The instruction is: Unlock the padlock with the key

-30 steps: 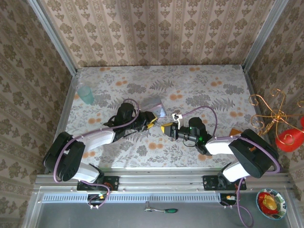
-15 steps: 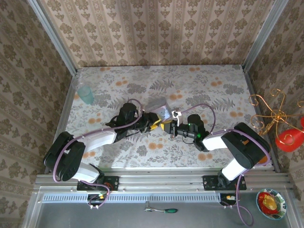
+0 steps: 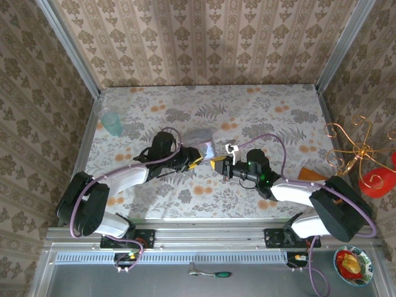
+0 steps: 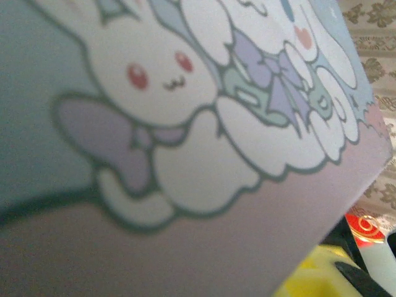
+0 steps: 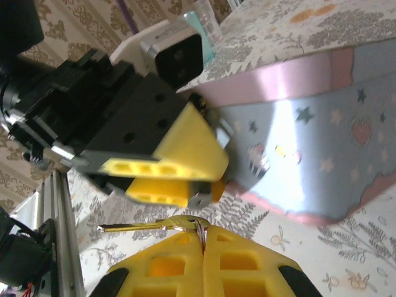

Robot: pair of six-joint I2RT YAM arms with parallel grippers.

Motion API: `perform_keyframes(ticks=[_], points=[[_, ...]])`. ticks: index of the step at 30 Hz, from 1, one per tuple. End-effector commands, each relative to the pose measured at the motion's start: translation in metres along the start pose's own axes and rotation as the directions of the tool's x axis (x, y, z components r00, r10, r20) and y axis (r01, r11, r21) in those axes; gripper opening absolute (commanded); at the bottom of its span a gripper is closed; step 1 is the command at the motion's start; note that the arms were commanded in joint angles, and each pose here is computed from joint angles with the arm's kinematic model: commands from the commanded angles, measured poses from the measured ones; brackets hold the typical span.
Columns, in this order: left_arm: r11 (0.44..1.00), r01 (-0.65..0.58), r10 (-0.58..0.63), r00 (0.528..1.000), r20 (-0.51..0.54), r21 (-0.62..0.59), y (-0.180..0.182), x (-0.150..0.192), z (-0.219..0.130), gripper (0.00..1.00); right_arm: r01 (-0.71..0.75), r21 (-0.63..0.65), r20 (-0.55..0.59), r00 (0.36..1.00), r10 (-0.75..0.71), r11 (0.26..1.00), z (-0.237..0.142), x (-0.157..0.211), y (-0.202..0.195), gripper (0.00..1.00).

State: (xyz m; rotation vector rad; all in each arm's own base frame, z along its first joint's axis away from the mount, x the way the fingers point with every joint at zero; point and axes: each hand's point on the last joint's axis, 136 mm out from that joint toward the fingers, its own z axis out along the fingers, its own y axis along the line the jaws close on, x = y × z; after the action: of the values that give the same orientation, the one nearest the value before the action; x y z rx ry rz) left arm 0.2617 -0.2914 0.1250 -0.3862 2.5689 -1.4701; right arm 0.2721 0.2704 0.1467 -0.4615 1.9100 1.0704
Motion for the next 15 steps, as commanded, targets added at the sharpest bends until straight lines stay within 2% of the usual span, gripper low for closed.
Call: perform_keyframes(ticks=[1, 4, 9, 15], points=[[0.997, -0.080, 0.080, 0.996, 0.047, 0.001, -0.014, -0.014, -0.005, 0.20, -0.046, 0.098, -0.087, 0.995, 0.054, 0.994, -0.007, 0.025, -0.010, 0.00], [0.996, -0.090, 0.091, 0.994, 0.055, -0.006, -0.014, -0.016, -0.005, 0.20, -0.075, 0.156, -0.143, 0.985, 0.098, 0.985, -0.009, 0.036, -0.010, 0.00], [0.991, -0.131, 0.133, 0.989, 0.060, -0.034, -0.015, -0.016, -0.007, 0.19, -0.190, 0.261, -0.228, 0.940, 0.252, 0.946, -0.007, 0.050, -0.015, 0.00], [0.971, -0.216, 0.223, 0.973, 0.066, -0.101, -0.016, -0.012, -0.008, 0.19, -0.335, 0.425, -0.281, 0.834, 0.475, 0.841, 0.000, 0.061, -0.021, 0.00]])
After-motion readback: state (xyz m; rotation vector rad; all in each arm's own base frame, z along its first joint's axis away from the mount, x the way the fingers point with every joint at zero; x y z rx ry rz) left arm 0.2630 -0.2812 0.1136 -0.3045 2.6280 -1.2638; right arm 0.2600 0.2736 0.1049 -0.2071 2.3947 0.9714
